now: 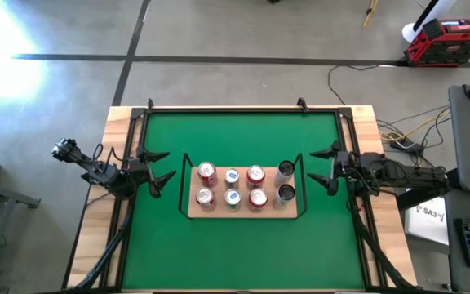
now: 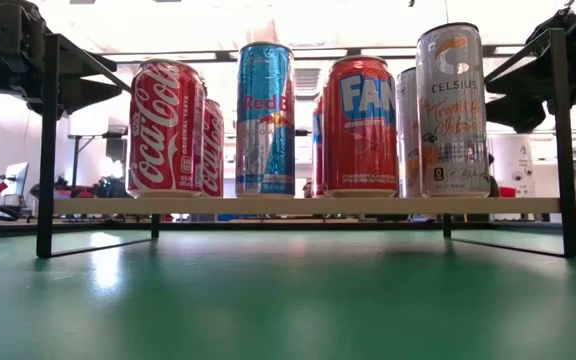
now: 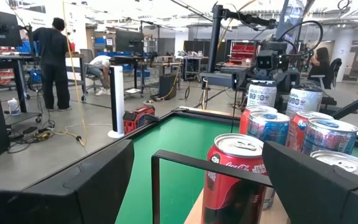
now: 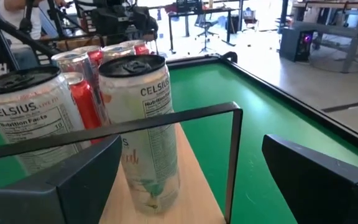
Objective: Place canned beverage on shelf
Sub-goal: Return to Home Position
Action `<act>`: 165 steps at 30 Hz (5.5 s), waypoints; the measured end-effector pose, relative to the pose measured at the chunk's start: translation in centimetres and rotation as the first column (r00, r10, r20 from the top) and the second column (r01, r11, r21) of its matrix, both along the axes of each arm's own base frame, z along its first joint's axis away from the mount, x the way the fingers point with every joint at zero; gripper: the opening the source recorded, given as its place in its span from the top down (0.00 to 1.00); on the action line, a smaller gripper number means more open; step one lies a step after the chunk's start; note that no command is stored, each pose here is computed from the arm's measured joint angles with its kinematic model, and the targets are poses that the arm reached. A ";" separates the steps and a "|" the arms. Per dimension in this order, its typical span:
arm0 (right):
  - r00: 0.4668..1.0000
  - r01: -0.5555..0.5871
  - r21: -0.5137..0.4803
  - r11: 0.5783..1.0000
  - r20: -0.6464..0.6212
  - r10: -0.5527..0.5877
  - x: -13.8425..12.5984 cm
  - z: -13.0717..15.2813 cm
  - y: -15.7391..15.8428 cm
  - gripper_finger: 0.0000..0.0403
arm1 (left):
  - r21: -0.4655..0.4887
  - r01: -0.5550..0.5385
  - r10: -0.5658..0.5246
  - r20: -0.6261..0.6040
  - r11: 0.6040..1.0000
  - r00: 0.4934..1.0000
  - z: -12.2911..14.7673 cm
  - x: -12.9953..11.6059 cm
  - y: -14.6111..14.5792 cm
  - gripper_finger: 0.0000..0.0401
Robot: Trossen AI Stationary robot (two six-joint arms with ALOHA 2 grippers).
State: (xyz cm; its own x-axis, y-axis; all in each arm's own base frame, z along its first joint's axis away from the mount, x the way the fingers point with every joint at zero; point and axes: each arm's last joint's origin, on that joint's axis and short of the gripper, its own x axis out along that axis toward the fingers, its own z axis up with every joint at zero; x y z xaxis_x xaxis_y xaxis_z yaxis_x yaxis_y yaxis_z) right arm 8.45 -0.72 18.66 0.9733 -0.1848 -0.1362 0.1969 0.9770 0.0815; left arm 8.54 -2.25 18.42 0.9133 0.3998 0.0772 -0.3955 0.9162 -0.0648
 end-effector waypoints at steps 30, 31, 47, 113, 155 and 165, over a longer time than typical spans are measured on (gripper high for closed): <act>0.965 -0.109 -0.169 0.980 0.218 0.145 1.2 -0.9 0.3 0.05 | 0.000 0.000 0.000 0.000 1.000 1.000 0.0 0.0 0.0 0.15; 0.965 -0.108 -0.174 0.979 0.217 0.145 1.2 -0.9 0.3 0.05 | 0.000 0.000 0.000 0.000 1.000 1.000 0.0 0.0 0.0 0.15; 0.977 -0.056 -0.162 0.985 0.192 0.087 1.3 -1.1 0.2 0.05 | 0.000 0.000 0.000 0.000 1.000 1.000 0.0 0.0 0.0 0.15; 0.945 0.226 0.148 0.963 0.206 -0.254 1.3 -1.5 -0.7 0.05 | -0.004 0.000 0.000 0.006 1.000 1.000 -0.5 -0.1 0.0 0.15; 0.945 0.226 0.148 0.963 0.206 -0.254 1.3 -1.5 -0.7 0.05 | -0.005 0.000 0.000 0.008 1.000 1.000 -0.4 -0.1 0.0 0.15; 0.945 0.226 0.148 0.963 0.206 -0.254 1.3 -1.5 -0.7 0.05 | -0.005 0.000 0.000 0.008 1.000 1.000 -0.4 -0.1 0.0 0.15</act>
